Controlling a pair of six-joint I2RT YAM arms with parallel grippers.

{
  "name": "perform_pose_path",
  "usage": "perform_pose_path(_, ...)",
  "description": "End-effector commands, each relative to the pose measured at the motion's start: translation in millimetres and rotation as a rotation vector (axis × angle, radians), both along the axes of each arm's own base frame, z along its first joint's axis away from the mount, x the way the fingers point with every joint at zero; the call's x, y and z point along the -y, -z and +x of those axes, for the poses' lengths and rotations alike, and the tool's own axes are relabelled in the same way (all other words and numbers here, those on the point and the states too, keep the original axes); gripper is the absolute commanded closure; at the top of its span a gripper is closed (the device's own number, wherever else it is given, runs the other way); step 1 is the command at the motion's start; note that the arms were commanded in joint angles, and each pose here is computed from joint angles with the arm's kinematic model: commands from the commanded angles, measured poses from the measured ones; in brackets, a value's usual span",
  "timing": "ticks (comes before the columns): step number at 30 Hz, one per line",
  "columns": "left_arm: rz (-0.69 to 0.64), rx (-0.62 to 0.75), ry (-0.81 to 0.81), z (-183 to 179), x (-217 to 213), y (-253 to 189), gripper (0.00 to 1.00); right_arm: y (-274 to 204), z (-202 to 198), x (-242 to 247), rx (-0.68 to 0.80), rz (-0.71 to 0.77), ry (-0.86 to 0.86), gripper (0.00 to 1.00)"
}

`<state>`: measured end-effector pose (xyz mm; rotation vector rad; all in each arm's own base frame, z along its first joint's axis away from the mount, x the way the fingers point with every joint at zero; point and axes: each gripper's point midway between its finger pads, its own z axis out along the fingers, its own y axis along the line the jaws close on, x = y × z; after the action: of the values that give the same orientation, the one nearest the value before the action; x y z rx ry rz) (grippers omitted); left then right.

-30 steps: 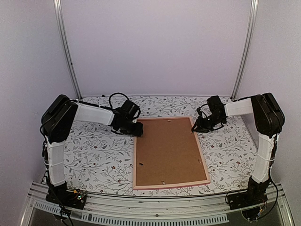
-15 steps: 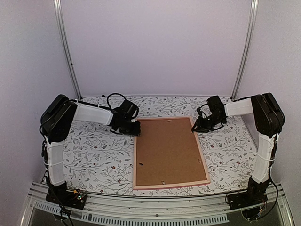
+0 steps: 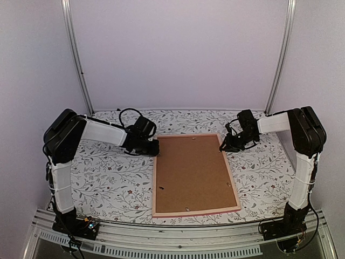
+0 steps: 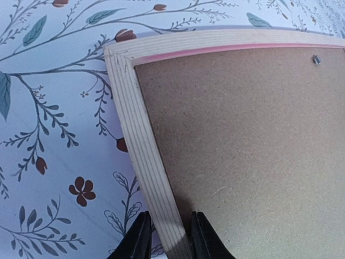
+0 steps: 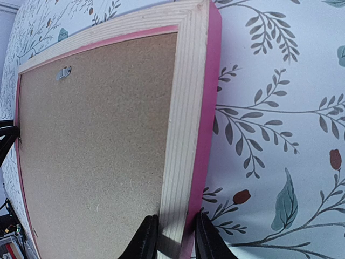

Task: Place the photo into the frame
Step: Press the fastener onto the backboard.

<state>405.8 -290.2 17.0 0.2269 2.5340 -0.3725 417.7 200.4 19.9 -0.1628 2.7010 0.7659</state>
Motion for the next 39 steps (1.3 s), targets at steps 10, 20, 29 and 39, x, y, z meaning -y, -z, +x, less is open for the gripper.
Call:
perform_pose_path(10, -0.088, -0.111, 0.045, -31.1, -4.7, 1.9, 0.77, 13.6, -13.7, 0.7, -0.044, -0.015, -0.009, 0.76)
perform_pose_path(20, -0.165, -0.117, 0.034, -24.7, -5.7, -5.3, 0.48, 13.4, -14.2, 0.2, -0.043, -0.006, 0.002, 0.76)
perform_pose_path(29, -0.156, -0.149, 0.029, -26.7, -5.5, 8.1, 0.48, 13.0, -13.4, 0.4, -0.04, -0.004, 0.003, 0.76)
perform_pose_path(39, -0.183, -0.133, 0.039, -29.1, -4.1, -0.9, 0.4, 16.9, -12.7, -0.9, -0.043, 0.002, 0.006, 0.76)
